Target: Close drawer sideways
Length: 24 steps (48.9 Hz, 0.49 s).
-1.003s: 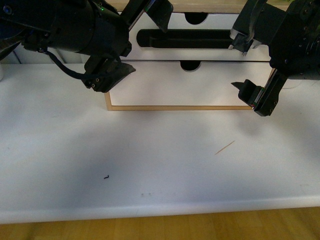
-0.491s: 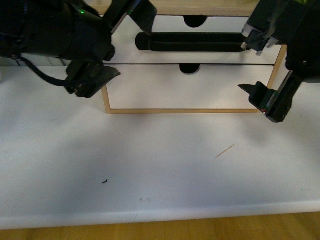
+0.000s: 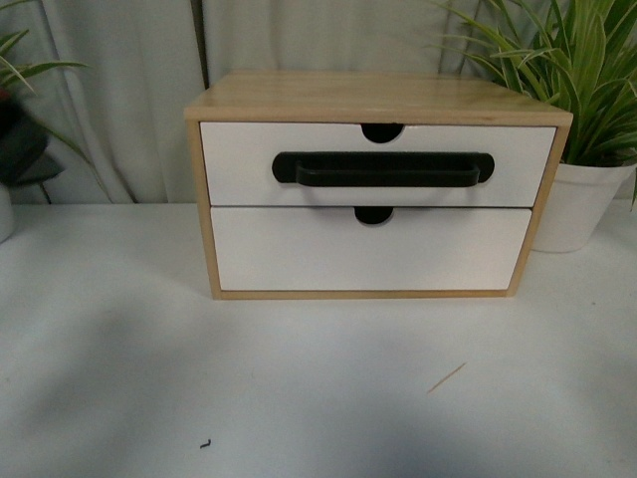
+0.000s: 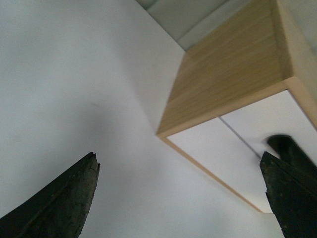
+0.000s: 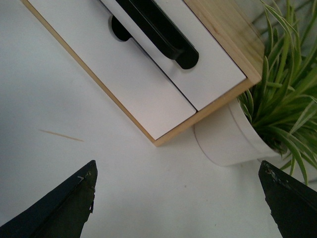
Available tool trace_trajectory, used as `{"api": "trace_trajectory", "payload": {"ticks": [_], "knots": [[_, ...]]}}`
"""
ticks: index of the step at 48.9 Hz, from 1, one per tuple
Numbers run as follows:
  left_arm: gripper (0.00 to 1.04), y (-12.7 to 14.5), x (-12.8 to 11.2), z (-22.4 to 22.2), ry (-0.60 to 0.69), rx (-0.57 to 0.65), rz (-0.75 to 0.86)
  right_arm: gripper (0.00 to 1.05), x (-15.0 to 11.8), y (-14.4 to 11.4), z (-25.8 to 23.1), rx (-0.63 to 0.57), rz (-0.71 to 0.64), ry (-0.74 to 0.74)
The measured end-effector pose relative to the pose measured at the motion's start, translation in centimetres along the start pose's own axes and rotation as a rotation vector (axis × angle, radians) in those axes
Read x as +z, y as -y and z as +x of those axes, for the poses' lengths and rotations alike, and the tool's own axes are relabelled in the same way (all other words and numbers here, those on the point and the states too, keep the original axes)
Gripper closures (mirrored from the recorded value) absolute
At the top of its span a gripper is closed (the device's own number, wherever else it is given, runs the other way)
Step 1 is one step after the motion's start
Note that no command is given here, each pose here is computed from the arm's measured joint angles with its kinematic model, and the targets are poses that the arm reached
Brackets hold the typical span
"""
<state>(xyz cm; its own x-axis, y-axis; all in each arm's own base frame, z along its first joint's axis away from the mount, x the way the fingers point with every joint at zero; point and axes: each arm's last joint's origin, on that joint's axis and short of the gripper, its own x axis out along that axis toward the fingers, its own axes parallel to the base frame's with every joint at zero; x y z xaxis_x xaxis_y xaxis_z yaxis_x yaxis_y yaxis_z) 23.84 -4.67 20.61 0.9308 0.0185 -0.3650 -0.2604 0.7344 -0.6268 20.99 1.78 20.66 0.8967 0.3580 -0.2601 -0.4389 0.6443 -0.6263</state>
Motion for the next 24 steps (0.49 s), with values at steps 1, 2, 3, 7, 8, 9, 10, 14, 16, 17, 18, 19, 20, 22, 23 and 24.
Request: {"api": "trace_trajectory", "payload": {"ticks": [1, 2, 3, 7, 8, 9, 10, 14, 16, 17, 18, 19, 20, 22, 23, 24], "knots": [[0.06, -0.4, 0.0, -0.5, 0.008, 0.013, 0.012, 0.09, -0.1, -0.1, -0.6, -0.004, 0.016, -0.002], [0.06, -0.6, -0.1, -0.8, 0.01, 0.018, 0.018, 0.09, -0.3, -0.3, -1.1, -0.006, 0.032, -0.002], [0.06, -0.9, -0.2, -1.3, 0.016, 0.032, 0.029, 0.09, -0.4, -0.4, -1.7, -0.008, 0.045, -0.003], [0.06, -2.2, -0.5, -3.0, 0.043, 0.077, 0.07, 0.09, -0.9, -0.9, -3.2, -0.015, 0.09, -0.007], [0.06, -2.6, -0.6, -3.5, 0.051, 0.087, 0.079, 0.09, -1.2, -1.2, -3.9, -0.02, 0.111, -0.007], [0.06, -2.9, -0.7, -3.9, 0.061, 0.098, 0.093, 0.09, -1.3, -1.3, -4.3, -0.023, 0.125, -0.008], [0.06, -3.3, -0.8, -4.3, 0.073, 0.111, 0.103, 0.09, -1.5, -1.5, -4.8, -0.027, 0.142, -0.009], [0.06, -4.6, -1.0, -6.1, 0.13, 0.149, 0.136, 0.09, -2.1, -2.1, -6.4, -0.085, 0.2, -0.013], [0.06, -4.8, -0.9, -6.6, 0.149, 0.145, 0.135, 0.09, -2.1, -2.1, -6.8, -0.107, 0.208, -0.006], [0.06, -4.8, -0.8, -6.7, 0.155, 0.14, 0.134, 0.09, -2.1, -2.0, -6.8, -0.109, 0.21, -0.004], [0.06, -4.8, -0.8, -6.7, 0.158, 0.139, 0.134, 0.09, -2.0, -2.0, -6.8, -0.111, 0.213, -0.001], [0.06, -4.8, -0.7, -6.8, 0.16, 0.136, 0.135, 0.09, -2.0, -2.0, -6.9, -0.111, 0.215, 0.002], [0.06, -4.8, -0.7, -6.8, 0.161, 0.135, 0.137, 0.09, -2.0, -2.0, -6.9, -0.111, 0.215, 0.003], [0.06, -4.7, -0.7, -6.8, 0.162, 0.134, 0.139, 0.09, -2.0, -2.0, -6.9, -0.11, 0.218, 0.004], [0.06, -4.7, -0.7, -6.8, 0.161, 0.134, 0.142, 0.09, -2.0, -2.0, -6.9, -0.11, 0.219, 0.004], [0.06, -4.8, -0.7, -6.8, 0.16, 0.135, 0.142, 0.09, -2.0, -2.0, -6.8, -0.109, 0.222, 0.002]]}}
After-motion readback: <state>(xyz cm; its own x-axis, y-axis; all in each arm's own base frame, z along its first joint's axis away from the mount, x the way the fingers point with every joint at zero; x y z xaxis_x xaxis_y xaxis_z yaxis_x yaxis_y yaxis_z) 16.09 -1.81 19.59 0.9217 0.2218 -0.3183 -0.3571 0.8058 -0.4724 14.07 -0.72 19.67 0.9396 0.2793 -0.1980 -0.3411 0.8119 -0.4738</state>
